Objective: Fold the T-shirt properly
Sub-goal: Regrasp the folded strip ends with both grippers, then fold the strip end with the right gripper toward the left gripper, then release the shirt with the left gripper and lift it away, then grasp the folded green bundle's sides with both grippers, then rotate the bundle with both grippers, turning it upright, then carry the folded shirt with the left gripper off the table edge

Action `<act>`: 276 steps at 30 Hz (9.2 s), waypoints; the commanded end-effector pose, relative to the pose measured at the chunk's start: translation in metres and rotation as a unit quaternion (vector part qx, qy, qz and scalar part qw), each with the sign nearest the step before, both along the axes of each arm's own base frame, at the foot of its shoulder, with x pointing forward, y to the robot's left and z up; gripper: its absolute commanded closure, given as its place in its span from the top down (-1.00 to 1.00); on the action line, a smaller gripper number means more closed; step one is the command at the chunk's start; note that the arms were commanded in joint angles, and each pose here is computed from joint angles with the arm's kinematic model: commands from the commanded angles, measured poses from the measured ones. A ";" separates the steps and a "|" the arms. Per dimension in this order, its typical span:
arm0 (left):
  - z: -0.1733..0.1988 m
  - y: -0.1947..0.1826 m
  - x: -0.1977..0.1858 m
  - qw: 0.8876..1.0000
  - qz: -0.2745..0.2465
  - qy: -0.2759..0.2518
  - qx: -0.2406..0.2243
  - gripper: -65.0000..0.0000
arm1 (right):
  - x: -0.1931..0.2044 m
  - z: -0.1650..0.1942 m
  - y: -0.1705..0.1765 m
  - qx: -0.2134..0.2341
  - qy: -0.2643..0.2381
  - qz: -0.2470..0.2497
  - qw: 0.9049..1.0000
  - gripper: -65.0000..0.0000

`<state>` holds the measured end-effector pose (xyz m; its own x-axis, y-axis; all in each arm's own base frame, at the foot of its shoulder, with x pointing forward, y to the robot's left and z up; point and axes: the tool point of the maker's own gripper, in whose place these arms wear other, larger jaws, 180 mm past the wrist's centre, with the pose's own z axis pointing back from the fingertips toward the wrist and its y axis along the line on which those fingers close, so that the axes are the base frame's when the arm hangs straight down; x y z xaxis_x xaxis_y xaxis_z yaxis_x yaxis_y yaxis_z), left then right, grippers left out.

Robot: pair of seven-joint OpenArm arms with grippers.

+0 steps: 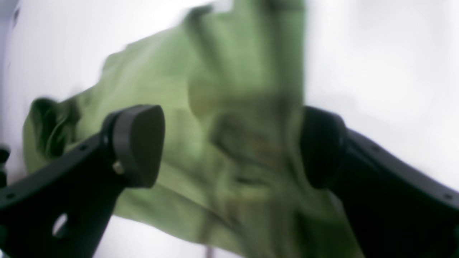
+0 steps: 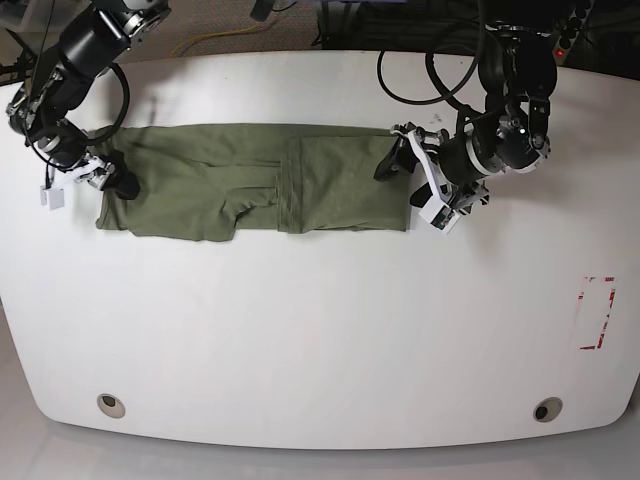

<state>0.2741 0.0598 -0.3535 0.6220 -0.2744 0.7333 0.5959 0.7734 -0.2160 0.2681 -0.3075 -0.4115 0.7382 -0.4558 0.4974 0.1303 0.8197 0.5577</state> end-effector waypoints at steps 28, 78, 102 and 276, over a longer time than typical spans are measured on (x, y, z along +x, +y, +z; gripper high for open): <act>-0.051 0.006 0.015 0.993 0.062 0.084 -0.045 0.21 | 0.023 0.071 0.034 -0.153 -0.073 0.106 0.980 -0.98; -0.071 0.008 0.011 0.989 0.073 0.113 -0.054 -0.52 | 0.021 0.082 0.362 0.071 -0.187 0.359 0.912 -0.45; 0.006 0.078 0.030 0.988 0.113 -0.008 -0.100 -0.15 | 0.019 0.106 0.314 -0.030 -0.233 0.372 0.898 0.83; -0.067 0.407 -0.030 0.904 0.264 0.067 0.328 0.57 | 0.055 0.075 0.247 -0.255 -0.192 0.367 0.874 -0.49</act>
<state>0.2857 0.4313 -0.4108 0.7814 -0.2451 0.5739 0.1006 0.9571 0.2718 0.3164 -0.0605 -0.3519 0.5124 0.4326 0.7419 -0.6513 0.7588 0.0073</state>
